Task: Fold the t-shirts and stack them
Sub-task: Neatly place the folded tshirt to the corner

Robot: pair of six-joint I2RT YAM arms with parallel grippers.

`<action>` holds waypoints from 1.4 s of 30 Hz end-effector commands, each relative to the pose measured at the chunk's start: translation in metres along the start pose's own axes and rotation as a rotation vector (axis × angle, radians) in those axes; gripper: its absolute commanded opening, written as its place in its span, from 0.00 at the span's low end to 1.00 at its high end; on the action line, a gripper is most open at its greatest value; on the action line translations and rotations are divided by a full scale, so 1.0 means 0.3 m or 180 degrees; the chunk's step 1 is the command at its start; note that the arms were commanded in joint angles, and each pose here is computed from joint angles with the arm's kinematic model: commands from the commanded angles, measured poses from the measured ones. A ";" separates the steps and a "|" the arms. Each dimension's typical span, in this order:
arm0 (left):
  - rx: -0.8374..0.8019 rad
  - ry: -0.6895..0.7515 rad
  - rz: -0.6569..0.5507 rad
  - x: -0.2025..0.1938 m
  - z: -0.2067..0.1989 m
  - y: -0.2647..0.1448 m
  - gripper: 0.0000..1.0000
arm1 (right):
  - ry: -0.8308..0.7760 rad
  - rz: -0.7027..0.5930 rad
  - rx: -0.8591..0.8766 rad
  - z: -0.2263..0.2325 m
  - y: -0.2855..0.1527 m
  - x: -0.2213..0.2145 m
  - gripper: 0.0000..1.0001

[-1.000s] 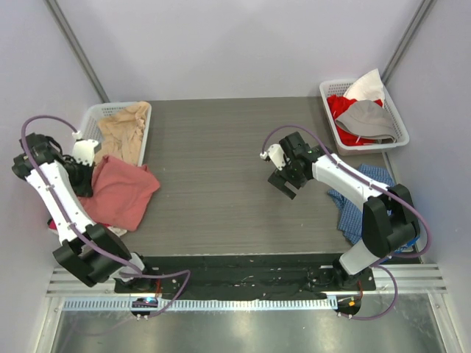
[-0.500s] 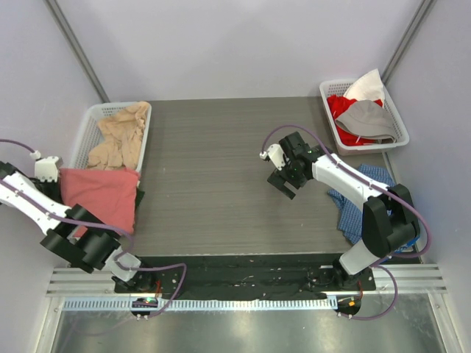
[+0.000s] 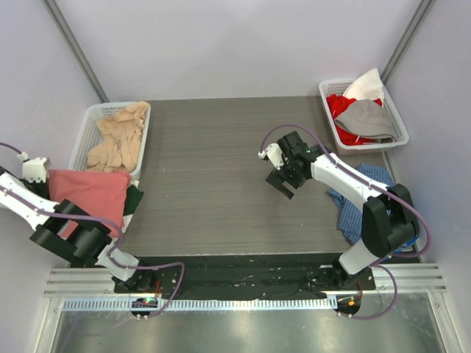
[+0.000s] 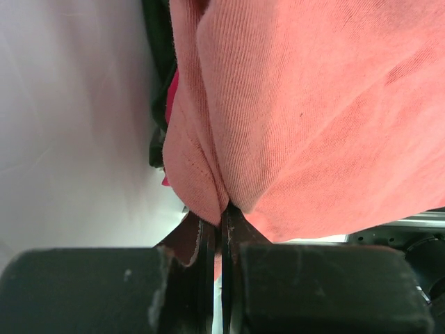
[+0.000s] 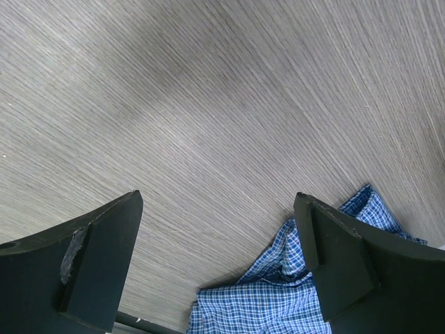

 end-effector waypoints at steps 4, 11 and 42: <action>0.0272 0.0000 -0.0210 0.001 0.082 0.000 0.00 | 0.0026 -0.0130 -0.0032 -0.005 -0.034 0.038 1.00; 0.0454 -0.0069 -0.0377 -0.004 0.078 0.017 0.53 | -0.0016 -0.0130 0.0014 0.017 -0.033 0.042 1.00; -0.0088 0.0195 -0.1589 0.068 -0.180 0.020 0.55 | -0.0045 -0.0160 -0.0019 0.042 -0.033 0.027 1.00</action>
Point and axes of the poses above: each gripper's point midway between its finger pads, its own y axis out along the fingers, its own z axis along the line the jaws close on, x = y × z, the point moved 9 cm from there along -y, back along the fingers, and after that the axes turned 8 degrees about -y, right-handed, at the moved point
